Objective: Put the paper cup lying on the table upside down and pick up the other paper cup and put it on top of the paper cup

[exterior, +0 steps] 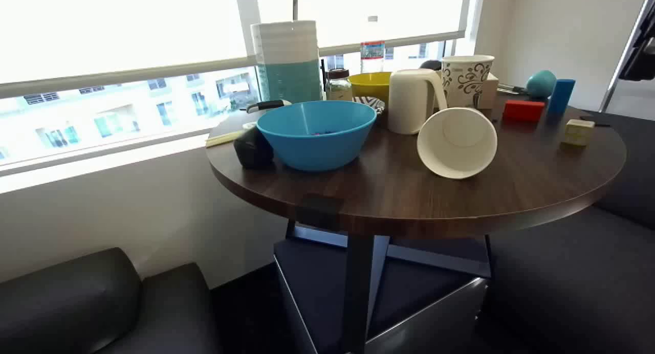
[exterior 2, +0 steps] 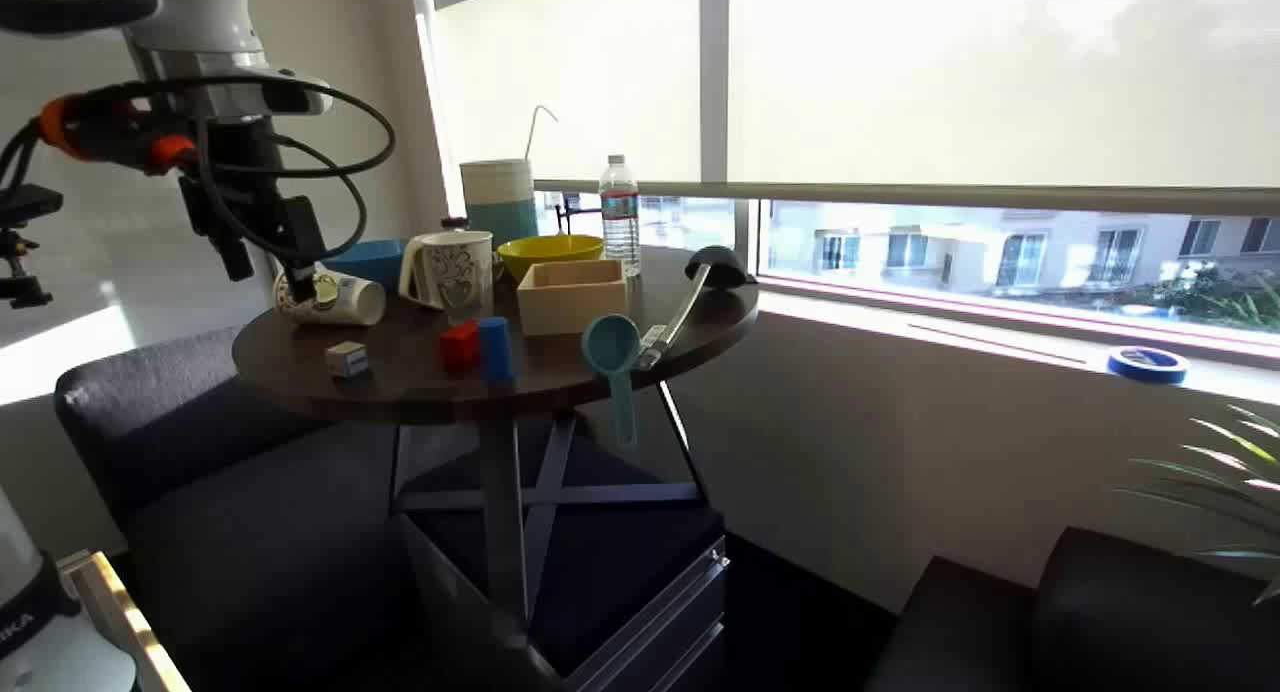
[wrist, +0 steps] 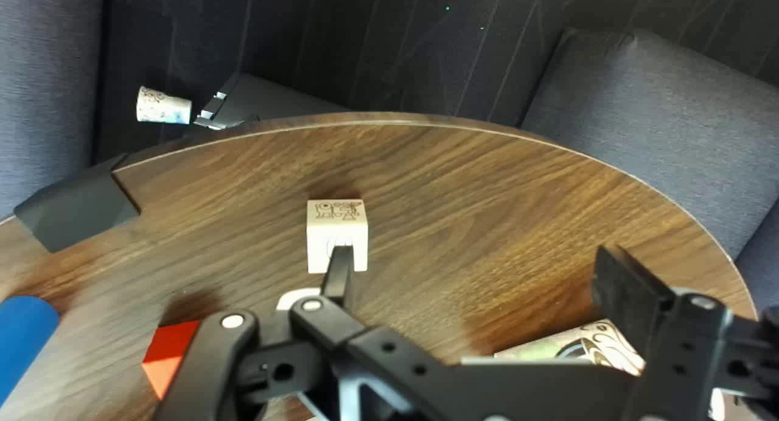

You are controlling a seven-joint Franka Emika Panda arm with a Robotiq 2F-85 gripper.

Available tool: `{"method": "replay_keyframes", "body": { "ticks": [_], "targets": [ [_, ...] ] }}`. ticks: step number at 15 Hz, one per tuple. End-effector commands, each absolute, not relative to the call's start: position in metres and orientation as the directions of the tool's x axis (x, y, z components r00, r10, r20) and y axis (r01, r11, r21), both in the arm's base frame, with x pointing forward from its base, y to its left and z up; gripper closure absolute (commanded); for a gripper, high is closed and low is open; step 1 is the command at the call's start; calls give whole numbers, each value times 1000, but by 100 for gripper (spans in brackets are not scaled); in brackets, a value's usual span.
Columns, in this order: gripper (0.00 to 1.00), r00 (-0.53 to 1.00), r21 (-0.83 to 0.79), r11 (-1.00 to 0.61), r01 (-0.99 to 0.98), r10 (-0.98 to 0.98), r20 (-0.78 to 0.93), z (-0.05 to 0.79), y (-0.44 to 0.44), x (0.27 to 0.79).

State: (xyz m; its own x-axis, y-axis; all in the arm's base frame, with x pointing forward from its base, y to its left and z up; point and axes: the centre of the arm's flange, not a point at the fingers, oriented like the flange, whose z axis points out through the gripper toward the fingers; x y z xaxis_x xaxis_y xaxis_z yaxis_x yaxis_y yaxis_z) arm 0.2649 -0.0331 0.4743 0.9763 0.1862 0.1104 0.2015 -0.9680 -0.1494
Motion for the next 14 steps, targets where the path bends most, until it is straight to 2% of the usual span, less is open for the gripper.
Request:
{"method": "replay_keyframes", "body": {
  "ticks": [1, 9, 14],
  "targets": [
    [0, 976, -150, -968, 201, 186, 110, 474, -33, 265],
    [0, 977, -143, -969, 202, 189, 102, 471, -27, 268],
    [0, 989, -212, -973, 87, 59, 137, 478, 16, 286]
  ]
}}
